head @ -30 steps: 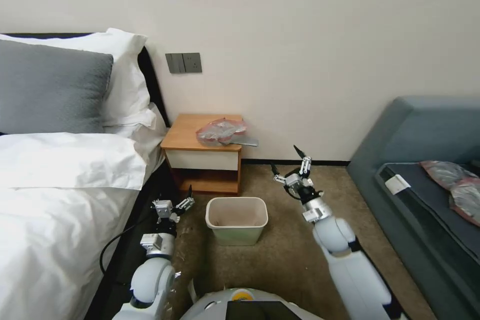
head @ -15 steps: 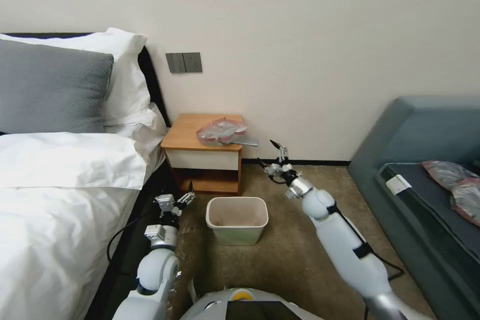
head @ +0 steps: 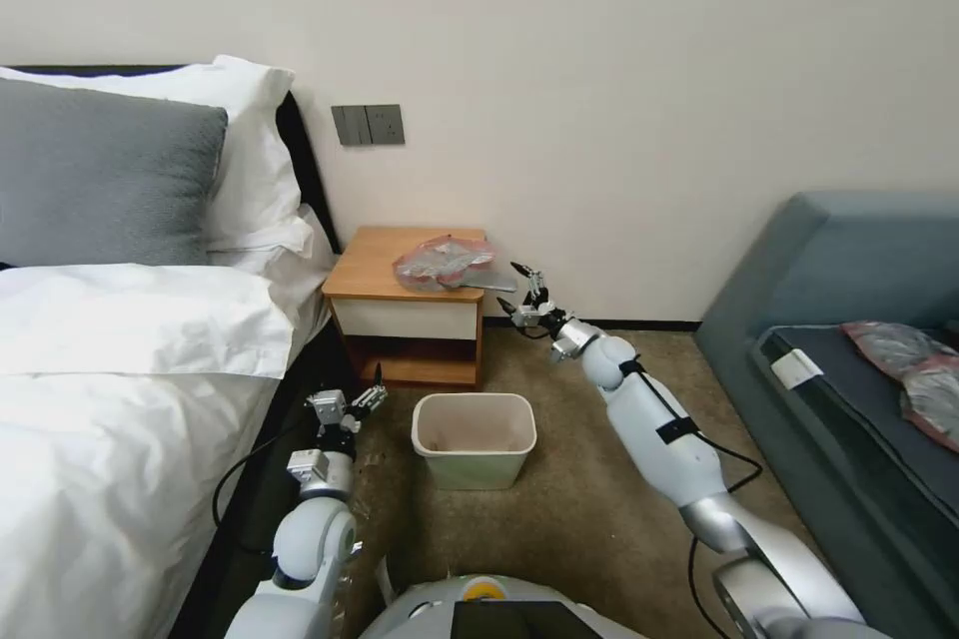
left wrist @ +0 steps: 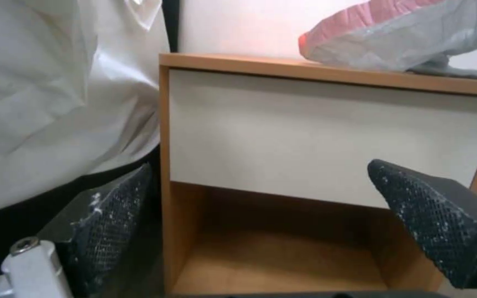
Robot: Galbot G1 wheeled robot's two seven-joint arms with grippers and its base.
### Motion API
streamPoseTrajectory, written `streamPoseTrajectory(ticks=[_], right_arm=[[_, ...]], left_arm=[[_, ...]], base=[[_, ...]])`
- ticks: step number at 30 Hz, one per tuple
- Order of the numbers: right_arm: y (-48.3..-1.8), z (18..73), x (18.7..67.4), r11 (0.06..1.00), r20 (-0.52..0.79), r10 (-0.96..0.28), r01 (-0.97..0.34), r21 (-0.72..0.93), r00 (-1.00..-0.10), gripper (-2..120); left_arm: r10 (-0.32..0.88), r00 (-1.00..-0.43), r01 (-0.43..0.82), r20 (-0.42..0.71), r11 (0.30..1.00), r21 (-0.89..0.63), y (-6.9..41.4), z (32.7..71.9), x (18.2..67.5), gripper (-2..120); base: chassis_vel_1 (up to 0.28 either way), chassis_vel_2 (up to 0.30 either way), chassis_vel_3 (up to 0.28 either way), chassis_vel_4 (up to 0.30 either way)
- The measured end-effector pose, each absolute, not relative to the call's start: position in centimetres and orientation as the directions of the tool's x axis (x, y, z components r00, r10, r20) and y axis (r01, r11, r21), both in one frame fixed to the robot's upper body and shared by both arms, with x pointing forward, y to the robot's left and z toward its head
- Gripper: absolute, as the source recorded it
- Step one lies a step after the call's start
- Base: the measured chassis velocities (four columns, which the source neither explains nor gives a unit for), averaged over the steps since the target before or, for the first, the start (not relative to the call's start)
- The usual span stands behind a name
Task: Pick up the garbage bag from the table and place it over the trash can.
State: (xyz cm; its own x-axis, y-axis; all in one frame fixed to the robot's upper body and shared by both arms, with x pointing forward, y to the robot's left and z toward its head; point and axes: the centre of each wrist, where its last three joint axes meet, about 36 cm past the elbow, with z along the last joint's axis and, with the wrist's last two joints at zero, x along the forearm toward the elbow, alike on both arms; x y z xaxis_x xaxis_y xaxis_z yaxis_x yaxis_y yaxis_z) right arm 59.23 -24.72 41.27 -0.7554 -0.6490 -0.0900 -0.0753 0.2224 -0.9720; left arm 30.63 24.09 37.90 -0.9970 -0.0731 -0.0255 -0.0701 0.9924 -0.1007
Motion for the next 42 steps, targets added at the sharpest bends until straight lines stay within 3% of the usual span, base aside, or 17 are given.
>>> streamPoseTrajectory(ticks=[7, 10, 17, 19, 20, 24, 28, 35, 42], right_arm=[[-24.5, 41.3, 60.9, 0.198, -0.076, -0.654, -0.074, -0.977, -0.753, 99], [-24.6, 41.1, 61.1, 0.191, -0.068, -0.656, -0.078, -0.978, -0.752, 91], [-25.1, 40.5, 61.4, 0.194, -0.059, -0.65, -0.091, -0.977, -0.758, 62], [-25.1, 40.5, 61.4, 0.194, -0.058, -0.65, -0.091, -0.977, -0.758, 61], [-25.2, 40.5, 61.4, 0.194, -0.058, -0.648, -0.092, -0.977, -0.759, 52], [-25.3, 40.4, 61.4, 0.198, -0.057, -0.646, -0.095, -0.976, -0.761, 40], [-25.2, 40.4, 61.3, 0.199, -0.059, -0.649, -0.094, -0.976, -0.759, 20], [-24.9, 40.6, 61.3, 0.206, -0.068, -0.652, -0.09, -0.974, -0.755, 0], [-24.6, 40.6, 61.1, 0.217, -0.077, -0.653, -0.089, -0.972, -0.754, 0]], left_arm=[[-0.076, -0.997, -0.073, -0.028, 0.991, -0.108, 23.8, 38.0, 30.6, 100], [-0.075, -0.997, -0.072, -0.027, 0.991, -0.113, 23.6, 38.0, 30.4, 99], [-0.08, -0.996, -0.076, -0.039, 0.992, -0.101, 24.1, 38.3, 30.4, 100], [-0.081, -0.996, -0.076, -0.04, 0.992, -0.101, 24.1, 38.3, 30.4, 100], [-0.081, -0.996, -0.077, -0.042, 0.992, -0.101, 24.1, 38.4, 30.4, 99], [-0.083, -0.996, -0.079, -0.041, 0.992, -0.103, 24.0, 38.3, 30.4, 100], [-0.086, -0.995, -0.082, -0.044, 0.991, -0.103, 24.1, 38.3, 30.3, 99], [-0.091, -0.995, -0.086, -0.045, 0.991, -0.105, 24.1, 38.2, 30.3, 100], [-0.099, -0.994, -0.094, -0.043, 0.99, -0.104, 24.2, 38.1, 30.4, 100]], base=[[0.0, 0.0, 0.0, 0.0], [0.0, 0.0, 0.0, 0.0], [0.0, 0.0, 0.0, 0.0], [0.0, 0.0, 0.0, 0.0], [0.0, 0.0, 0.0, 0.0], [0.0, 0.0, 0.0, 0.0], [0.0, 0.0, 0.0, 0.0], [0.0, 0.0, 0.0, 0.0], [0.0, 0.0, 0.0, 0.0]])
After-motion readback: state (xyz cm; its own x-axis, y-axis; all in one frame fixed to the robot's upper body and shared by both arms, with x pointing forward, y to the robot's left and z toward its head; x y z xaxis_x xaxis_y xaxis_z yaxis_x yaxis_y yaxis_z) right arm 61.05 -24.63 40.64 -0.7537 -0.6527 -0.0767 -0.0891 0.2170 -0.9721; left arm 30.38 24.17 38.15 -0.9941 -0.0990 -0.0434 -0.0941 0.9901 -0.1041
